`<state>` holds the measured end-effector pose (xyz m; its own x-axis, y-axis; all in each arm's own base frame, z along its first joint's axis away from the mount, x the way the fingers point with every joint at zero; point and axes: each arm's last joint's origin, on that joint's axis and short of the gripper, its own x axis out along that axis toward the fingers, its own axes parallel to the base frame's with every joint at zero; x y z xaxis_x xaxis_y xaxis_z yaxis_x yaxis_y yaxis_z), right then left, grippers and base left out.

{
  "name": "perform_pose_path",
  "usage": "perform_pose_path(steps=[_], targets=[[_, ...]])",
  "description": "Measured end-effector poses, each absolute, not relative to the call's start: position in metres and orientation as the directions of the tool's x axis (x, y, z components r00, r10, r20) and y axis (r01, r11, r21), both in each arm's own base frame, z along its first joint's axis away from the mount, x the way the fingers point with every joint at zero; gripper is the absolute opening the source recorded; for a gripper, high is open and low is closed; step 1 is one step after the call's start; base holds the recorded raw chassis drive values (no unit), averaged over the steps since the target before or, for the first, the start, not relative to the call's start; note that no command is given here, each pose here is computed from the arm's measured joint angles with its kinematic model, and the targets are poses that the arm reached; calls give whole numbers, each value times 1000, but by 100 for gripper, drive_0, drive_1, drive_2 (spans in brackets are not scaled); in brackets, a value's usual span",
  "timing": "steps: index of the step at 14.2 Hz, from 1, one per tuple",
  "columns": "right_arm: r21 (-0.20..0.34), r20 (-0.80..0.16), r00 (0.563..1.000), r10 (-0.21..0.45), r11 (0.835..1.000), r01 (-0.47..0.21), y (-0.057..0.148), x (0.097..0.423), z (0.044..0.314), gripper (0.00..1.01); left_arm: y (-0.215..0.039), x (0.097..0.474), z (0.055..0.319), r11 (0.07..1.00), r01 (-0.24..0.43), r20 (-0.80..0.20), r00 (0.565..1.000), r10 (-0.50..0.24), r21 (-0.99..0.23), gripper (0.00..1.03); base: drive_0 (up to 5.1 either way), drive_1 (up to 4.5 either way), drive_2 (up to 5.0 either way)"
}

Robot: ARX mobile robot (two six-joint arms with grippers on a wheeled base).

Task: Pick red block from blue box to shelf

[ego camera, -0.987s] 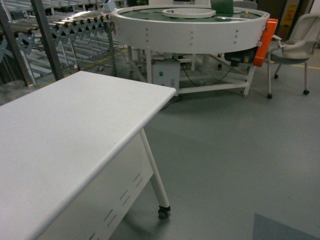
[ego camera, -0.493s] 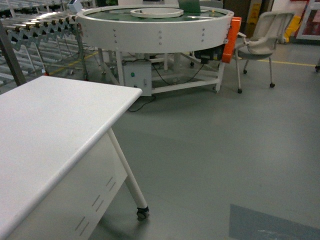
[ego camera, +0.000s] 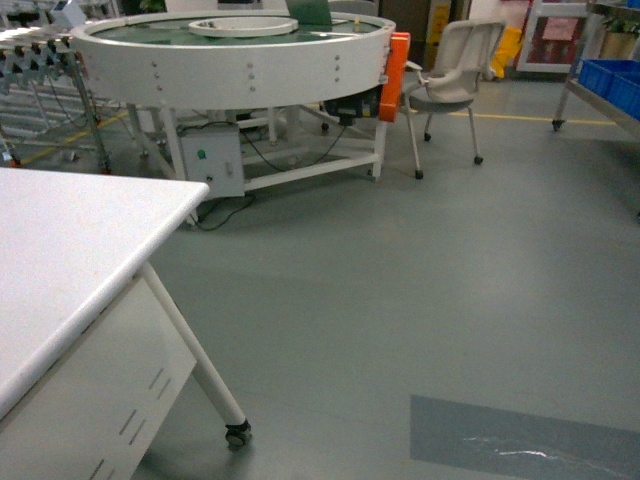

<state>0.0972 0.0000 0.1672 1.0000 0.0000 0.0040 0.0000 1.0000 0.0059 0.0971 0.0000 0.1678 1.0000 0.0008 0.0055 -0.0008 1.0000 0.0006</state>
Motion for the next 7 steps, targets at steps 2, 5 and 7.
perform_pose_path(steps=[2, 5, 7], targets=[[6, 4, 1000, 0, 1000, 0, 0, 97, 167, 29, 0, 97, 168, 1000, 0, 5, 1000, 0, 1, 98, -157, -157, -157], [6, 4, 1000, 0, 1000, 0, 0, 97, 167, 29, 0, 97, 168, 1000, -1, 6, 1000, 1, 1, 98, -157, -157, -157], [6, 4, 1000, 0, 1000, 0, 0, 97, 167, 29, 0, 97, 168, 1000, 0, 6, 1000, 0, 1, 98, -157, -157, -157]])
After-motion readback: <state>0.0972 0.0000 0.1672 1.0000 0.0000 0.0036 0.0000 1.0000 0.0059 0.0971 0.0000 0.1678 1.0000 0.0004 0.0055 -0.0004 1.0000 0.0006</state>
